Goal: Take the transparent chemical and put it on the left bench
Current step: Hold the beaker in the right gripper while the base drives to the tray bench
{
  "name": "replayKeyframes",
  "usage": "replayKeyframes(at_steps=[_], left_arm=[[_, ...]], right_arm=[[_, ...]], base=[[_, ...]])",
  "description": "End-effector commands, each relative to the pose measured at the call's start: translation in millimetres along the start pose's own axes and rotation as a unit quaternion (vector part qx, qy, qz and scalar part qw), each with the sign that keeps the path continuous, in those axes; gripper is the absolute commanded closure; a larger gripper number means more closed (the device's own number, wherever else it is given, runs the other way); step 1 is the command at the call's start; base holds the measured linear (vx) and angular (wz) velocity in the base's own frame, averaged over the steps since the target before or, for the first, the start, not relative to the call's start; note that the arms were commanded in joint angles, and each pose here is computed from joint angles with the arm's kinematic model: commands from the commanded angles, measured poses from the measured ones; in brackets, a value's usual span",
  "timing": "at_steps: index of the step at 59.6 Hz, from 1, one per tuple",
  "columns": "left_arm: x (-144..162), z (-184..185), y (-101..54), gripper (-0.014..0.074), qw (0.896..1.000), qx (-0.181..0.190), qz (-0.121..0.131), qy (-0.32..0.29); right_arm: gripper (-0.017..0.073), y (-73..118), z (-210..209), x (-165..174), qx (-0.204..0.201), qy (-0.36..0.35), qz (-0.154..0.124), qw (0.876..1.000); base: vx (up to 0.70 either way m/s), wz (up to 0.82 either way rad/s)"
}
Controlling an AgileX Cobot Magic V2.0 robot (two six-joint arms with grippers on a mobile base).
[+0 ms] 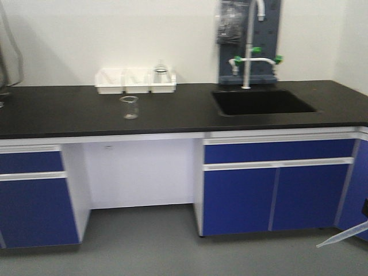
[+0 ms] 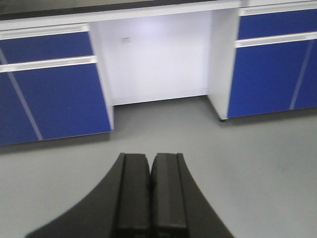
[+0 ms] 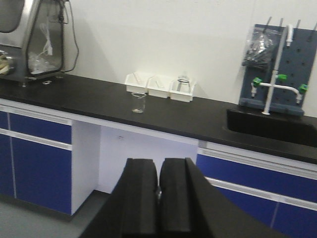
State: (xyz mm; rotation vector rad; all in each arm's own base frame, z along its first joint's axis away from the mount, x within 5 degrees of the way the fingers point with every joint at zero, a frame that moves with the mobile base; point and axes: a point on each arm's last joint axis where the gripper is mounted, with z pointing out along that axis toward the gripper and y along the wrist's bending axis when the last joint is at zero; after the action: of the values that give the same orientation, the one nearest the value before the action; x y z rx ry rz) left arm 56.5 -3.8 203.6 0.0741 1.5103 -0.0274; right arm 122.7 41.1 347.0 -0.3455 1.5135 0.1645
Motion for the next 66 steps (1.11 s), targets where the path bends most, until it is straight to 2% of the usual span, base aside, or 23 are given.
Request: replayKeyframes(at_steps=[1,35,66], left_arm=[[-2.8,-1.3,0.1,0.0597,0.999,-0.001,-0.004,-0.041],[-2.8,-1.3,0.1,0.0597,0.999,-0.001,-0.004,-0.041],[-2.8,-1.3,0.1,0.0597,0.999,-0.001,-0.004,-0.041]], right_arm=[[0.0564,-5.5,-1.4,-12.7,0.025,-0.028,-0.004,0.999],[0.0564,-5.5,-1.4,-12.7,0.025,-0.028,-0.004,0.999],[0.0564,-5.5,-1.4,-12.7,0.025,-0.028,-0.004,0.999]], base=[[0.06,0.59],[0.14,0.5],[0.29,0.35]])
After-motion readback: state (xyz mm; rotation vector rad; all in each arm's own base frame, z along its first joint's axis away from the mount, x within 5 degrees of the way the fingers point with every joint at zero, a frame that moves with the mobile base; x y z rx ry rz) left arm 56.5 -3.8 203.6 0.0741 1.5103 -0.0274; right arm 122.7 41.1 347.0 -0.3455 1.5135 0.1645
